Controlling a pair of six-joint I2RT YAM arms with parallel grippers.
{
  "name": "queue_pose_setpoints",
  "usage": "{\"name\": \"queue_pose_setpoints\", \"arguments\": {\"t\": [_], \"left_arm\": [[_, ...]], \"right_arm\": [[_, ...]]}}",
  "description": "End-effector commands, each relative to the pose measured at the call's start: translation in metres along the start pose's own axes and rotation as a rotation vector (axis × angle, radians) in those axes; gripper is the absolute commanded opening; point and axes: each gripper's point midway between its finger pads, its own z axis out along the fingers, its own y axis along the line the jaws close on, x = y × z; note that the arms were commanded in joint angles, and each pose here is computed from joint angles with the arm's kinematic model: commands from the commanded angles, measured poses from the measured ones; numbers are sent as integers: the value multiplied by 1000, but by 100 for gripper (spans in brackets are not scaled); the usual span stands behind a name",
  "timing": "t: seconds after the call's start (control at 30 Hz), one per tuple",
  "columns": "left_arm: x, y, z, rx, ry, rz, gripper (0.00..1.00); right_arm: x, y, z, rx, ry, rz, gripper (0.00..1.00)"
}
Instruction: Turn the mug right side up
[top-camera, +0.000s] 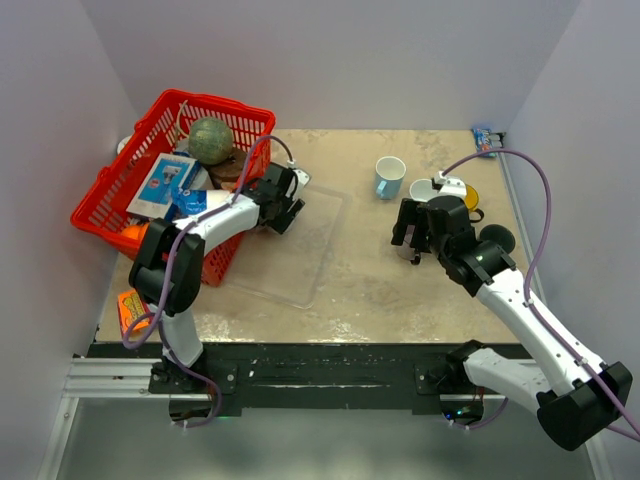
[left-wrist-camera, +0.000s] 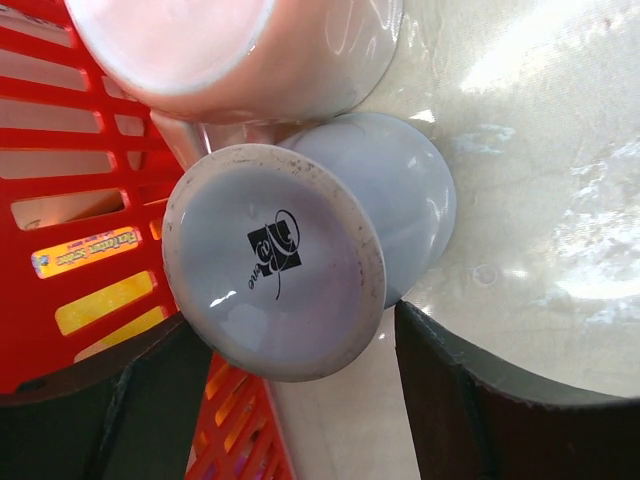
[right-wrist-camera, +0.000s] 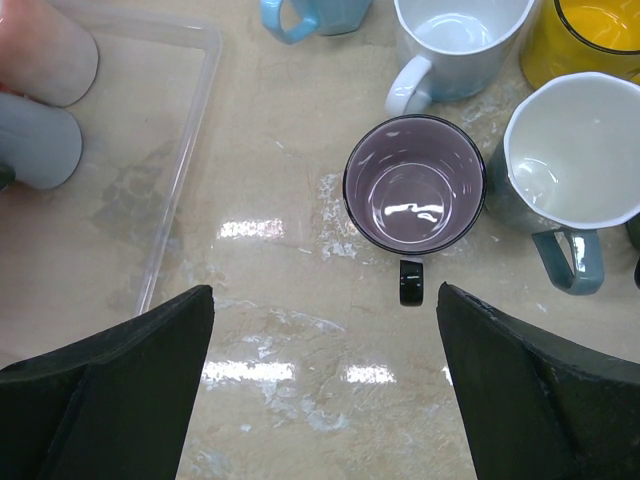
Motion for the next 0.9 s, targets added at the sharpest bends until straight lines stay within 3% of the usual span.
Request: {"name": "queue_pose_setpoints", "arguments": {"t": [0.0,0.43,0.67,0.87], "left_arm": [[0,-33,0,152,2,-115,74],[-12,-47,-35,235,-42,-399,71],[-22,-38,-57,225,-128,-393,78],[-10,-30,-46,160,-128,-374,75]], "right_arm": [[-16,2,-8,-7,-45,27,95],[-10,0,-8,-12,-38,28,95],[-8,0,-7,-12,-36,28,95],[-7,0,-5,-11,-34,28,95]]}}
